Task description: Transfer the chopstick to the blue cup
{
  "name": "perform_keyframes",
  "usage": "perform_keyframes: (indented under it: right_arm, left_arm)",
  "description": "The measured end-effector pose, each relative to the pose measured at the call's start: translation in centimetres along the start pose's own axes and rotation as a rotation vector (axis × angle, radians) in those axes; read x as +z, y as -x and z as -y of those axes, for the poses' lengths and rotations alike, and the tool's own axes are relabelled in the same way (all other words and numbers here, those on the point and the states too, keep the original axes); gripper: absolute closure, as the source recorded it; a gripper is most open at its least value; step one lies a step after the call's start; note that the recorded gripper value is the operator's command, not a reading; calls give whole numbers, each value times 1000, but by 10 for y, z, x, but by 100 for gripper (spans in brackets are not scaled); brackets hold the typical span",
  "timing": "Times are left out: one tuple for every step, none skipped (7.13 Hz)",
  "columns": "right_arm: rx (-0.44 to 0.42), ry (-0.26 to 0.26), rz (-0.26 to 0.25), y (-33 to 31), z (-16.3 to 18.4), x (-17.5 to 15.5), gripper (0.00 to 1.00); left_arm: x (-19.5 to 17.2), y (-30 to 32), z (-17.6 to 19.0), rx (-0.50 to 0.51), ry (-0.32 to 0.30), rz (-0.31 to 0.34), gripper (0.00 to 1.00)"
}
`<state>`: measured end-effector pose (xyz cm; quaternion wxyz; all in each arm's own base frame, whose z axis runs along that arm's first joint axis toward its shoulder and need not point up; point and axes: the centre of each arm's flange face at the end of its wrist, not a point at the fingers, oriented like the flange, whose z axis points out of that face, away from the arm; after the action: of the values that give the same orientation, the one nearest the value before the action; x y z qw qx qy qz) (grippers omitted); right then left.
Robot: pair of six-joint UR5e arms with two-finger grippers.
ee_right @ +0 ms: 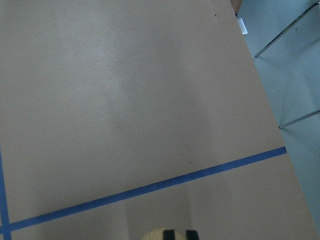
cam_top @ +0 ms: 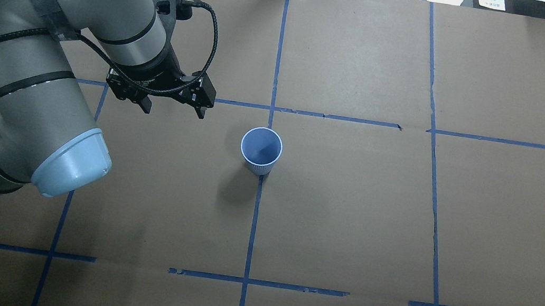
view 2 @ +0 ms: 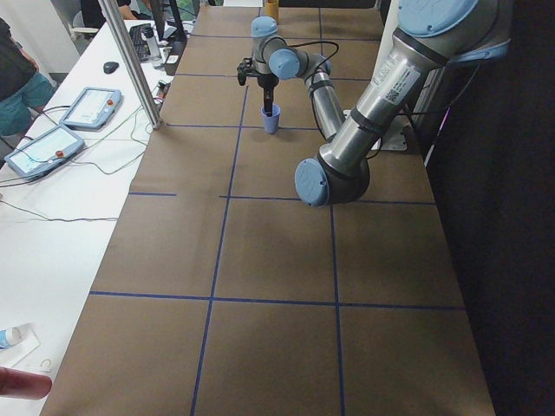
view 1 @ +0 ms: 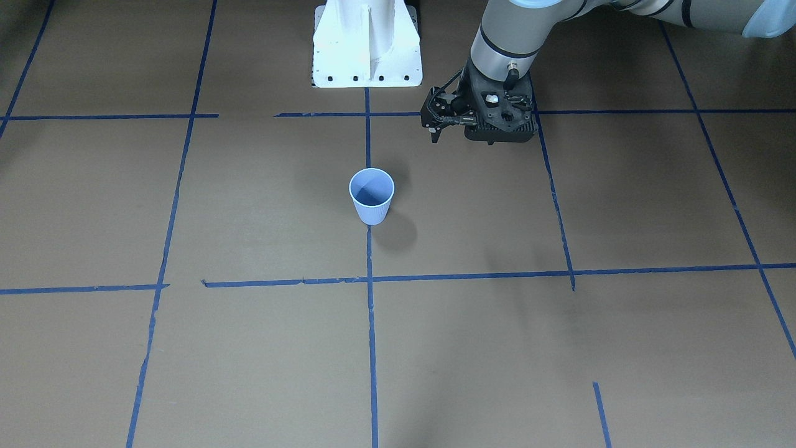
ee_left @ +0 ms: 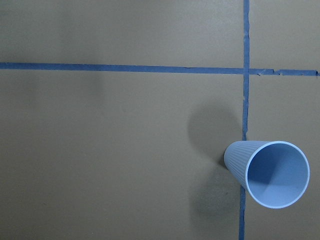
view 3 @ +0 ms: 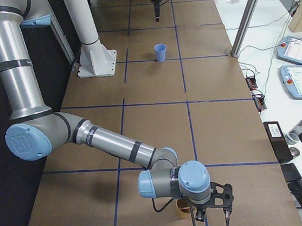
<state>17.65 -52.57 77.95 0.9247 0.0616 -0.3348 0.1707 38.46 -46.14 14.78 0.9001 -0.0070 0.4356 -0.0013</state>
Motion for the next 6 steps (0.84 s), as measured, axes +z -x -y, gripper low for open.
perform_keyframes:
  right_arm:
    - [-10,-14,6,6,4,-8,100]
    - [-21,-34,19,14,8,-22,100]
    - [-17,-52,36,17,9,-38,100]
    - [-6,-69,48,16,8,-57,100]
    - [1,-83,56,17,8,-78,100]
    - [-4,-90,64,21,6,-103,100]
  left_arm:
    - [1,1,0,-1,1,1,0]
    - [2,2,0,-1,2,2,0]
    - [3,2,0,-1,2,2,0]
    - [3,2,0,-1,2,2,0]
    - [3,2,0,-2,2,1,0]
    - [3,2,-1,-4,2,1,0]
